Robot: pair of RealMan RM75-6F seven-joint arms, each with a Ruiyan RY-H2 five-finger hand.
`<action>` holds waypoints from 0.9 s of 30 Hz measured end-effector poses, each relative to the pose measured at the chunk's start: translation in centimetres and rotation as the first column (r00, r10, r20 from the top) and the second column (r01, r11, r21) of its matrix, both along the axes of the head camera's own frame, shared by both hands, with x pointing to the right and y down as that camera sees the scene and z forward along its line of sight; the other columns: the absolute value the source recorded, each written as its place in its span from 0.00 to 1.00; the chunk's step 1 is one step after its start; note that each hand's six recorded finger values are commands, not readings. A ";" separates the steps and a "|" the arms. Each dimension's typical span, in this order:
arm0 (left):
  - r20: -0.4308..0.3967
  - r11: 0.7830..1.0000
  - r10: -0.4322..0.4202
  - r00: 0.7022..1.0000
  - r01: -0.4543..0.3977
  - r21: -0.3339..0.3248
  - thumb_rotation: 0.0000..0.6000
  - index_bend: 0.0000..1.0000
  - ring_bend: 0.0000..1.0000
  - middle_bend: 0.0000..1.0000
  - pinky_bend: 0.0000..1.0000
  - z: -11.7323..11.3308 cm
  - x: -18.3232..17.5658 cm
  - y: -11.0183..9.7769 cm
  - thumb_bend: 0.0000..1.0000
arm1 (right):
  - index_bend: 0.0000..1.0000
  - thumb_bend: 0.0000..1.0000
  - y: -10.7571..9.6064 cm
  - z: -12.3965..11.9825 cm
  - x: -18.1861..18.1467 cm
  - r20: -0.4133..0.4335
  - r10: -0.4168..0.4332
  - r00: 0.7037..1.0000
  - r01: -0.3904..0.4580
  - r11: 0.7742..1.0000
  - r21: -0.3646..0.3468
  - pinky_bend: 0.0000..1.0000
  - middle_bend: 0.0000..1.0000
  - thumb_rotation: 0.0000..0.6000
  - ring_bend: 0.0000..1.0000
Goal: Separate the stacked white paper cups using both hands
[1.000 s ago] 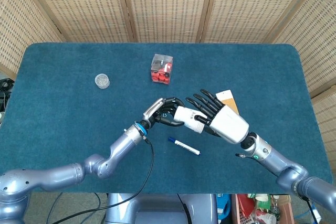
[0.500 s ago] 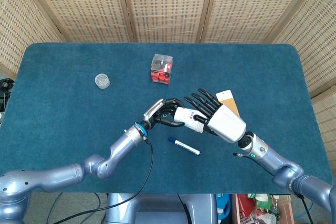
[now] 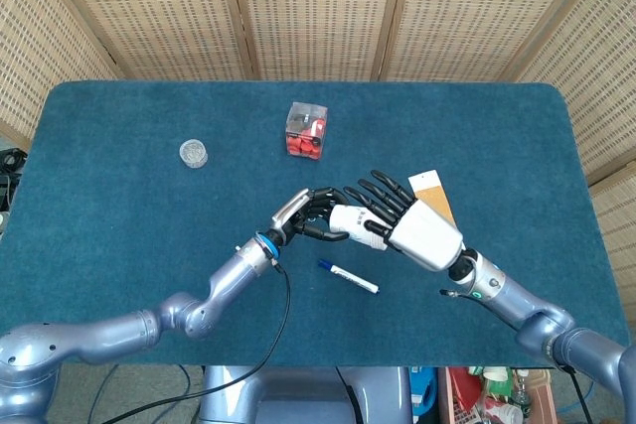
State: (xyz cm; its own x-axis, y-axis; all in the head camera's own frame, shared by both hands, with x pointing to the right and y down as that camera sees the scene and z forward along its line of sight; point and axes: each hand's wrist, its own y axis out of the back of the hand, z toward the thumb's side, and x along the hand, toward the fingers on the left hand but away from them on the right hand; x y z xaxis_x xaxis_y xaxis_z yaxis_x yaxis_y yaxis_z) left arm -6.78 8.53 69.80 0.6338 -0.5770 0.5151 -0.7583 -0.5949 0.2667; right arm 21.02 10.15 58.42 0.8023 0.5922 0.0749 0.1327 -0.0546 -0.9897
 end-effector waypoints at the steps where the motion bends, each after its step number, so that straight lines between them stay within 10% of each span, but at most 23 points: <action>1: 0.000 1.000 0.001 1.000 -0.001 -0.001 1.00 0.48 0.53 0.44 0.50 0.0 0.0 0.0 0.15 | 0.57 0.52 0.0 0.0 0.0 -0.001 -0.002 1.000 0.002 1.000 0.001 0.00 0.07 1.00 0.00; 27: 0.058 0.999 -0.051 0.997 0.051 0.007 1.00 0.48 0.53 0.44 0.50 1.3 -3.6 -1.4 0.15 | 0.70 0.61 0.3 -1.1 2.8 -0.002 0.022 1.000 -0.022 0.998 0.057 0.00 0.08 1.00 0.00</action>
State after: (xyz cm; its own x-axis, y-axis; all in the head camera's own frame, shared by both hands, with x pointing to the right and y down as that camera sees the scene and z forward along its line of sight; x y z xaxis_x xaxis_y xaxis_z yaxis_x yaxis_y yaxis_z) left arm -10.34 7.08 71.08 0.5727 -0.6109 0.5466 -0.8018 -0.5562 0.2185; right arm 23.83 10.42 57.32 0.7892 0.6048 0.1072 0.1311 0.0047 -0.9914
